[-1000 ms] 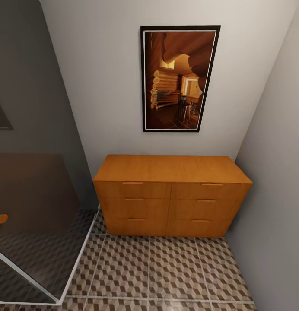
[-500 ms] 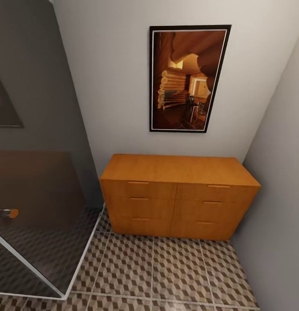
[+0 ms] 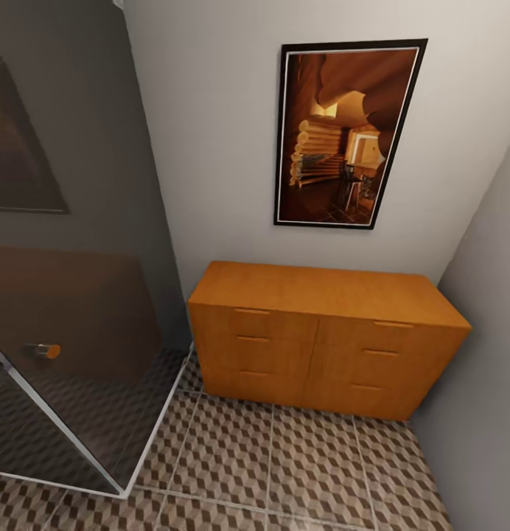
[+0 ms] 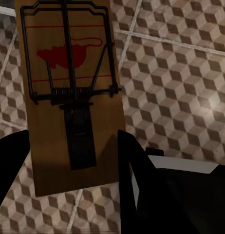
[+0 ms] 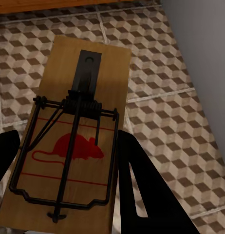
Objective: Take the four mousetraps from the cabinet in the bathroom and place them on the bathroom floor. Make sure all four end up on the same floor surface, and ensure that at least two of them are either under or directly next to the same bathroom sink.
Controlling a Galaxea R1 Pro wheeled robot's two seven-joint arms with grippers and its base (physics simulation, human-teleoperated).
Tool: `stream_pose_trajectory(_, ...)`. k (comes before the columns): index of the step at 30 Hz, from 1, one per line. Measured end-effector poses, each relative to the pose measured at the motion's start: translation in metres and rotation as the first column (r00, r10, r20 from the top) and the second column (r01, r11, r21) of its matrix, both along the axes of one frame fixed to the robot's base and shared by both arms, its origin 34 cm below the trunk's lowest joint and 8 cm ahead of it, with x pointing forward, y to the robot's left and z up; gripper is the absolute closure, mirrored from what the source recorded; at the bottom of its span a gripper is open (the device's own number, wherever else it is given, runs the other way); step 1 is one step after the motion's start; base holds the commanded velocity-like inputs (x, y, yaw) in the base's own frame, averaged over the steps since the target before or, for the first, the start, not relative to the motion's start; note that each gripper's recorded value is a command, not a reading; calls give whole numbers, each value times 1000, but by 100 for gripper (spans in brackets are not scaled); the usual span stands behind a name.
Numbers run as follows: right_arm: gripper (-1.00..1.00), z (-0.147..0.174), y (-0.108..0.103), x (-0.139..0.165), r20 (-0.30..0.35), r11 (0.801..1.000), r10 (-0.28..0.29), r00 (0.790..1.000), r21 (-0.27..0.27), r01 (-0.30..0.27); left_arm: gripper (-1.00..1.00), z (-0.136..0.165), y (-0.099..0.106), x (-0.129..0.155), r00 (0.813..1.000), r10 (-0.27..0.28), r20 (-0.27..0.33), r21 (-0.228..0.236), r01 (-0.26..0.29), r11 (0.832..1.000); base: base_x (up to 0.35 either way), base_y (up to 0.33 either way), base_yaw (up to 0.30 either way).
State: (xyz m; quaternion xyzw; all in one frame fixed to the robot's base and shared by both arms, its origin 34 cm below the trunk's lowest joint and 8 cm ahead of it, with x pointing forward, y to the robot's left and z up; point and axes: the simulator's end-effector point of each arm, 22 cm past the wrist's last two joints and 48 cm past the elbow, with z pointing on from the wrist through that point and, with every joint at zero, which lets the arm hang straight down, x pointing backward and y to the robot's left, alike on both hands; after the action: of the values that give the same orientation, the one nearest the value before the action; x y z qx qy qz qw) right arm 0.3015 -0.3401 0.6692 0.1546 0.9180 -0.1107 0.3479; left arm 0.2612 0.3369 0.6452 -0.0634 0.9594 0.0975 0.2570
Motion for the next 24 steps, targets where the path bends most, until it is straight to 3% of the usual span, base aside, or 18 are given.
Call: stream_pose_trajectory(24,100,0,0,0,0,1000,0,1000,0,0,100,0,0,0,1000,0,0,0,0,1000,0,0,253)
